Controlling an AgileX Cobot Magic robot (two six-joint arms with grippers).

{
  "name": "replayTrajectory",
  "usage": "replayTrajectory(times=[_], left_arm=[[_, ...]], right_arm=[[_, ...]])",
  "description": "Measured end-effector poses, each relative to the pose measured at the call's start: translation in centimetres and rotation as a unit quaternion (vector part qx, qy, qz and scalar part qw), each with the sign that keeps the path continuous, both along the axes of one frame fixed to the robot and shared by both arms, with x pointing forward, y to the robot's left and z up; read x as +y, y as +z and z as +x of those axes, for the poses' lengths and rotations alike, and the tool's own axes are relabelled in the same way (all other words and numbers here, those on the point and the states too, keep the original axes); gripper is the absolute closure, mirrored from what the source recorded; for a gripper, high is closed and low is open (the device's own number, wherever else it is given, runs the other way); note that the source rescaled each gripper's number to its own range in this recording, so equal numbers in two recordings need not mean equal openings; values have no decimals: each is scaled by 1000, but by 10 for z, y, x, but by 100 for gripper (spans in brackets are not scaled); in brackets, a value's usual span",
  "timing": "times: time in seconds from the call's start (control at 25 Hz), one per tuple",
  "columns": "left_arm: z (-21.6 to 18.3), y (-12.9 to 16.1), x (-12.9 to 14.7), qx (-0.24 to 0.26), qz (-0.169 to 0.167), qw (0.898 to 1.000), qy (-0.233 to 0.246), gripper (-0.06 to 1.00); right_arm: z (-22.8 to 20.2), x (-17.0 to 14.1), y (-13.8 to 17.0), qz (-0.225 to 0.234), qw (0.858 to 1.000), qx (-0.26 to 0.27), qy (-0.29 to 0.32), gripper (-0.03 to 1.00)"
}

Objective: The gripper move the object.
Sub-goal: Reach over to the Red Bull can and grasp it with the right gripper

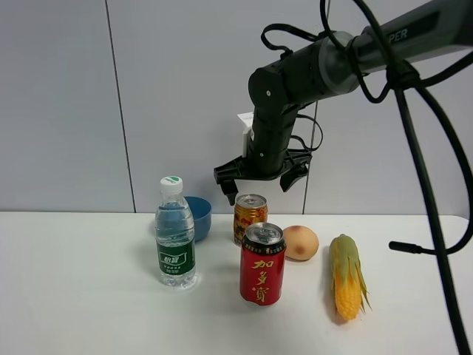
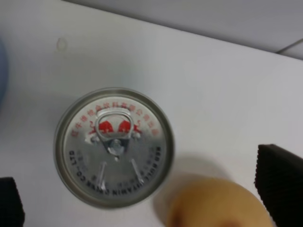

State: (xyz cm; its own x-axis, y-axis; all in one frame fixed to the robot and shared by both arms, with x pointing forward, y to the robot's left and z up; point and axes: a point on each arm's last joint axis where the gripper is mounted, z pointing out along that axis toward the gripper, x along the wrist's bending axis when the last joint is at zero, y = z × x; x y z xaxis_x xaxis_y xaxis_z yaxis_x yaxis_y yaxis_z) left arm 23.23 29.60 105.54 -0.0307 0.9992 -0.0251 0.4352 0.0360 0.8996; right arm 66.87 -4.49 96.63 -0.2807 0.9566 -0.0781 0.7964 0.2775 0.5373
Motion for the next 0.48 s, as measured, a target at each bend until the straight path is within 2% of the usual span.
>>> replayTrajectory(times=[0.48], left_arm=[[0,0,0,0,0,1000,0,-6]], right_arm=[[12,3,-36,7,1000,-2,5,-3]])
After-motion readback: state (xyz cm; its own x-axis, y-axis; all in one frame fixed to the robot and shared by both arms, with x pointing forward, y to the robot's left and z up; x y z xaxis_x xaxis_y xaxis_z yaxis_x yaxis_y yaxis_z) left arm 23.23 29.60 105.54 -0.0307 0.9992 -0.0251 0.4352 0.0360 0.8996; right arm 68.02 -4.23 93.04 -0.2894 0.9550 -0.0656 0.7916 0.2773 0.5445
